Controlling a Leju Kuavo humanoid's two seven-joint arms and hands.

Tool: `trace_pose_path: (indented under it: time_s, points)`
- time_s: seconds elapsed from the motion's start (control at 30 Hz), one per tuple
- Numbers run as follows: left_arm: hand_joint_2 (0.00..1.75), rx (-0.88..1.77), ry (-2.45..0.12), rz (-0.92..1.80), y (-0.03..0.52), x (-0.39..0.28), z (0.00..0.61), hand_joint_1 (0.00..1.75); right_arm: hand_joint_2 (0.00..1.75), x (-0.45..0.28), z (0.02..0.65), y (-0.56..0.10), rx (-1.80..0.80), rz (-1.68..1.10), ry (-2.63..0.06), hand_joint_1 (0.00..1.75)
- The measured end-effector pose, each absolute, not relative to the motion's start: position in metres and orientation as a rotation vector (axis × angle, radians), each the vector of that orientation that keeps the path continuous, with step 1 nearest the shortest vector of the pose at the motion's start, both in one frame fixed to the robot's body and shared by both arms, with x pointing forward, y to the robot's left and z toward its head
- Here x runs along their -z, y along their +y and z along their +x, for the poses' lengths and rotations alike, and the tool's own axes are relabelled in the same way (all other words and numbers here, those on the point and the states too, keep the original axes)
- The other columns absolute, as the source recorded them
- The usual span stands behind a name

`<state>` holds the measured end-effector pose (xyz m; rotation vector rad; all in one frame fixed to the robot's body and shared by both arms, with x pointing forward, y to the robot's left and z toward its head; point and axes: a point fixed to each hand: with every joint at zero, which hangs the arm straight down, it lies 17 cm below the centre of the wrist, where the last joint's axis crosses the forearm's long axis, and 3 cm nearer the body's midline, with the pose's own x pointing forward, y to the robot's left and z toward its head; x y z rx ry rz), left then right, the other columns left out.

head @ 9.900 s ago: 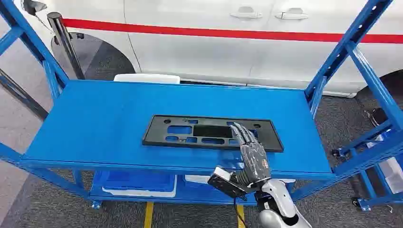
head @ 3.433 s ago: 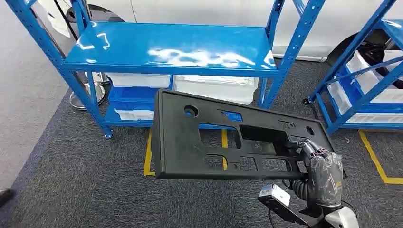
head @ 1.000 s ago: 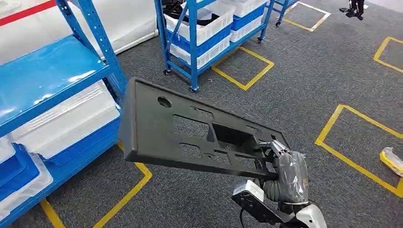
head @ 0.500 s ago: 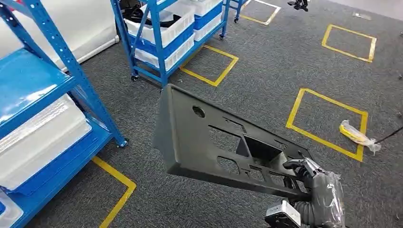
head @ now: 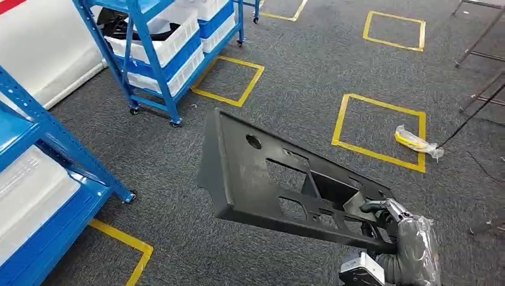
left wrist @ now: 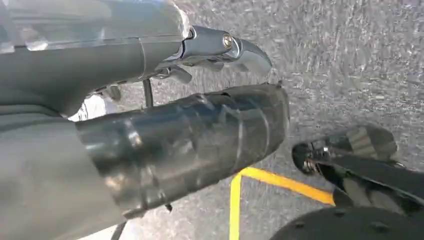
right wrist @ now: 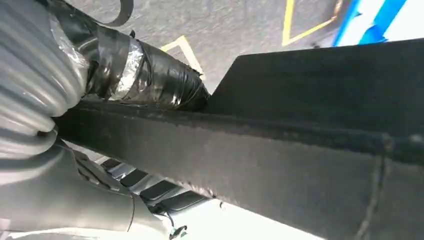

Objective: Take the parts from the cabinet and place them on the table.

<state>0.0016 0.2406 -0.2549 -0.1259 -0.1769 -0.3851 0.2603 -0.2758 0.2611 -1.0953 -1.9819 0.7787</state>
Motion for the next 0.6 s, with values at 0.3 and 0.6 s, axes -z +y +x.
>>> trace_pose_path:
  time_s: [0.3, 0.6]
  points:
    - [0.00, 0.387, -0.170, -0.119, 0.242, 0.255, 0.002, 0.00, 1.75, -0.263, 0.261, -0.286, -0.788, -1.145, -1.954, 1.75]
    - [0.00, 0.387, -0.170, -0.111, 0.242, 0.256, 0.002, 0.00, 1.75, -0.265, 0.262, -0.293, -0.815, -1.210, -1.929, 1.75]
